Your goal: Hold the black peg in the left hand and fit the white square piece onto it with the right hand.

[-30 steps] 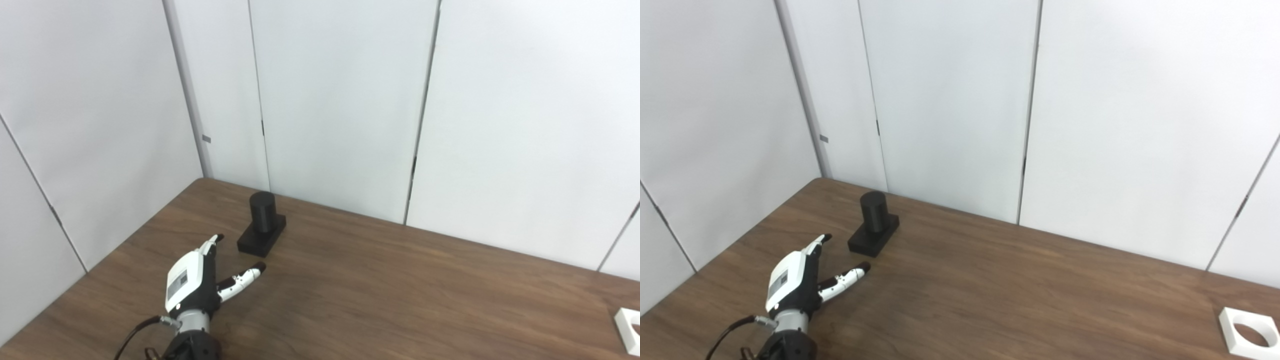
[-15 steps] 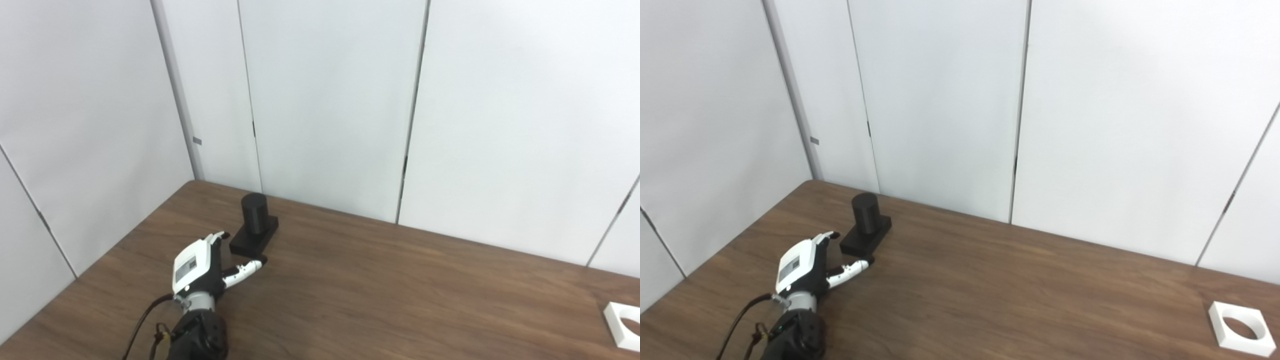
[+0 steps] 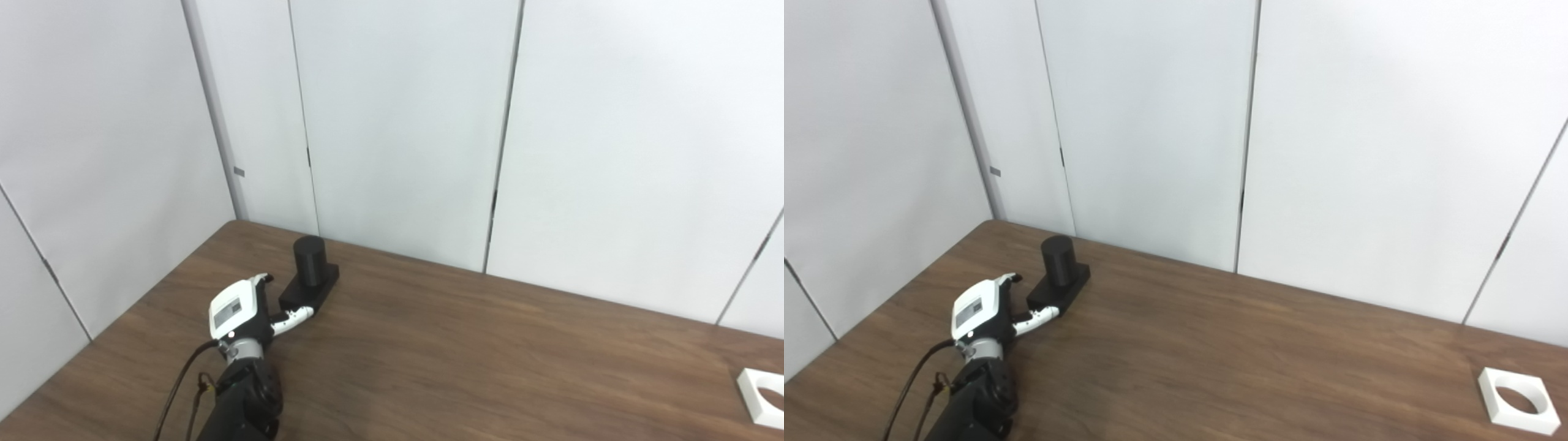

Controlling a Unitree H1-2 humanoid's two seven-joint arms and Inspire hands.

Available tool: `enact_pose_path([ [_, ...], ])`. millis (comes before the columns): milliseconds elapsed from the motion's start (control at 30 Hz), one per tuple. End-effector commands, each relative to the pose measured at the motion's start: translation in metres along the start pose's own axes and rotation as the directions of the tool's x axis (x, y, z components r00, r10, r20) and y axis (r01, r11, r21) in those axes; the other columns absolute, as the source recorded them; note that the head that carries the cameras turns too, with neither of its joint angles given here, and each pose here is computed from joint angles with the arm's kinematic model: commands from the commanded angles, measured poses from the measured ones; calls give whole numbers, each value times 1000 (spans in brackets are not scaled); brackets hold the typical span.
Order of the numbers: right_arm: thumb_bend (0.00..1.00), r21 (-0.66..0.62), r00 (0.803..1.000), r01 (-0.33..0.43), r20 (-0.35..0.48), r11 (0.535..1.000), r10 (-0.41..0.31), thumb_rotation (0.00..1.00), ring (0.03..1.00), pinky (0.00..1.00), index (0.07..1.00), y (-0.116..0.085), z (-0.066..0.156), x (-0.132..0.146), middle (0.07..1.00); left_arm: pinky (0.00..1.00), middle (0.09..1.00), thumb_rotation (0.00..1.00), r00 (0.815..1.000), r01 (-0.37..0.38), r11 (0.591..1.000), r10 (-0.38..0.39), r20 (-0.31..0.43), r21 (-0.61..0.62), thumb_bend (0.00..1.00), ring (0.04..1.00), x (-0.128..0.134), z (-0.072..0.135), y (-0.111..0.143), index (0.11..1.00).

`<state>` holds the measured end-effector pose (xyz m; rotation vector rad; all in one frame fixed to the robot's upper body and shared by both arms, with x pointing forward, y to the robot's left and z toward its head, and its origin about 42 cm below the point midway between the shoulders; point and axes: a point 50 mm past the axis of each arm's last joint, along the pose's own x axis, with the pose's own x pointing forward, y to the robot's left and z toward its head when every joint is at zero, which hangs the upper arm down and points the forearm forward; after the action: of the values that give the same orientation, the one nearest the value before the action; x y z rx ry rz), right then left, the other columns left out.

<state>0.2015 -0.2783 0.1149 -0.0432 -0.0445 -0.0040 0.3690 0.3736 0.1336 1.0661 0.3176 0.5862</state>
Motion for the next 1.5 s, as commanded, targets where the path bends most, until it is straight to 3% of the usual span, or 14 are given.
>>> enact_pose_path([
  [0, 672, 2, 999, 0, 47, 1000, 0, 969, 1000, 1000, 945, 3, 10, 2, 1000, 931, 906, 623, 995, -93, 996, 92, 41, 17, 872, 936, 19, 16, 22, 849],
  [367, 718, 2, 1000, 15, 26, 1000, -15, 971, 1000, 1000, 931, 5, 9, 1, 994, 883, 880, 577, 996, -77, 997, 78, 33, -28, 863, 912, 25, 24, 16, 822],
  [567, 700, 12, 999, 14, 28, 1000, -15, 981, 1000, 1000, 932, 6, 9, 0, 997, 862, 880, 614, 996, -73, 997, 74, 39, -26, 882, 903, 27, 32, 14, 825],
  [1067, 682, 4, 999, 15, 32, 1000, -15, 989, 1000, 1000, 934, 8, 10, 0, 1000, 843, 868, 547, 996, -84, 995, 84, -3, -50, 862, 888, 32, 35, 4, 818],
  [1467, 683, 13, 999, 13, 34, 1000, -13, 967, 1000, 1000, 942, 5, 10, -1, 1000, 800, 840, 511, 995, -102, 994, 102, 1, 36, 879, 850, 34, 32, -5, 778],
])
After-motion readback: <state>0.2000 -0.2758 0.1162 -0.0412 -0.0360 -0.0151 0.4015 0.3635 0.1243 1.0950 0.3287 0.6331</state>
